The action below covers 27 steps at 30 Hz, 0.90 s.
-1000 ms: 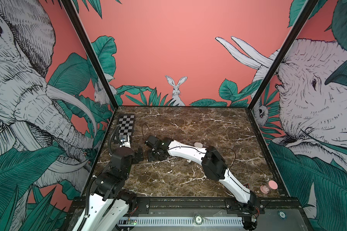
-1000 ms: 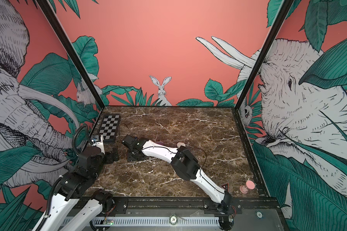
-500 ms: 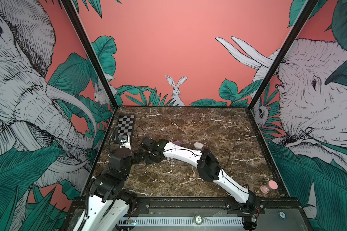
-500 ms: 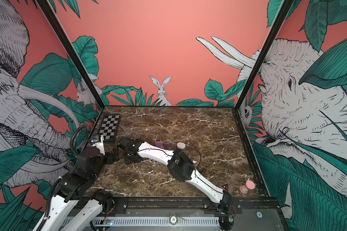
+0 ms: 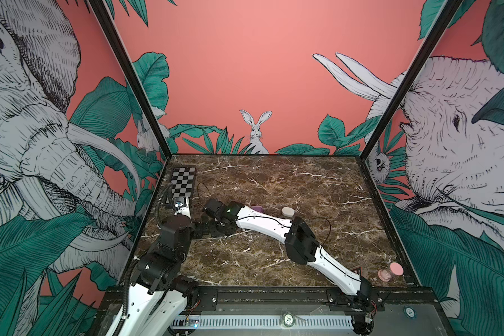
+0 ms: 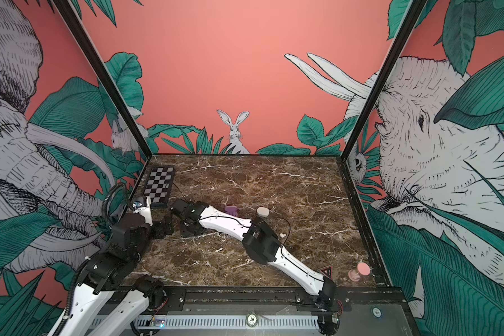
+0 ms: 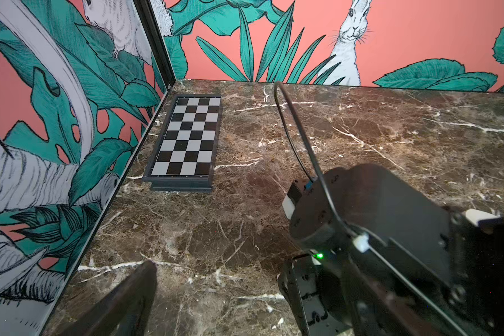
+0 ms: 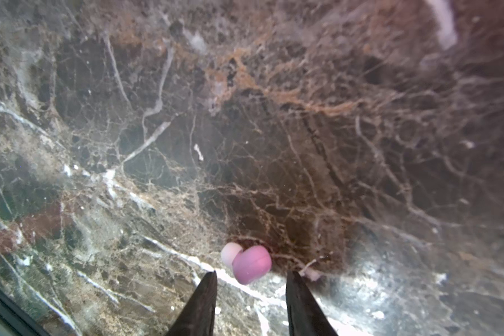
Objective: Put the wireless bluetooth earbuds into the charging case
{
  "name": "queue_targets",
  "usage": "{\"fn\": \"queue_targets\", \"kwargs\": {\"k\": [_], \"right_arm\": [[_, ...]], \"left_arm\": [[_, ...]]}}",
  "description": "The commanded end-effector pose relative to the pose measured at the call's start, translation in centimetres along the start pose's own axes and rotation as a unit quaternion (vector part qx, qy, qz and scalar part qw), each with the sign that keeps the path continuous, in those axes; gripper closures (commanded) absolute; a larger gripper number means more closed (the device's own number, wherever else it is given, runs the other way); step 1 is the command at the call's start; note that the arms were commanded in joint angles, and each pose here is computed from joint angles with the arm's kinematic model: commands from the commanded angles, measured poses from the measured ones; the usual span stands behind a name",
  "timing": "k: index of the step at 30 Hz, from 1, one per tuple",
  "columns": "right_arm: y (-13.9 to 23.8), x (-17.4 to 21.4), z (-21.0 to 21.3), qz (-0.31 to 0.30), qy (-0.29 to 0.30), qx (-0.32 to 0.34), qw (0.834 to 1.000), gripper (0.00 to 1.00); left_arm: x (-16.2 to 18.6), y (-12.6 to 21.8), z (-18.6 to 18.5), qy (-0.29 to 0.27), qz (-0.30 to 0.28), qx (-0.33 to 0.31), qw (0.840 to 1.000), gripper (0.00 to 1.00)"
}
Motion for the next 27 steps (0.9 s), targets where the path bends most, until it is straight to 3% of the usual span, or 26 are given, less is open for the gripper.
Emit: {"fn": "queue_targets", "kwargs": {"k": [1,27], "right_arm": [[-0.8,0.0,-0.5,-0.004,-0.004,0.018,1.000,0.62],[-2.0,-0.8,-0.7,-0.008,-0.011,0.004,1.000,0.71]], "left_arm": [[0.2,-0.3,0.0,-0.001,0.000,0.000,1.000,0.01],[0.5,-0.8,-0.6,-0.007,0.013,0.011,1.000,0.01]]}}
Point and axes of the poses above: each gripper's point midway between its finger pads, its own y axis back along the fingers, its own z axis along the line the jaws close on, x = y × z, the point moved 4 cm from there along y, back along the fingers, and after that the axes turned 2 degrees about y, right-handed, at the moved point
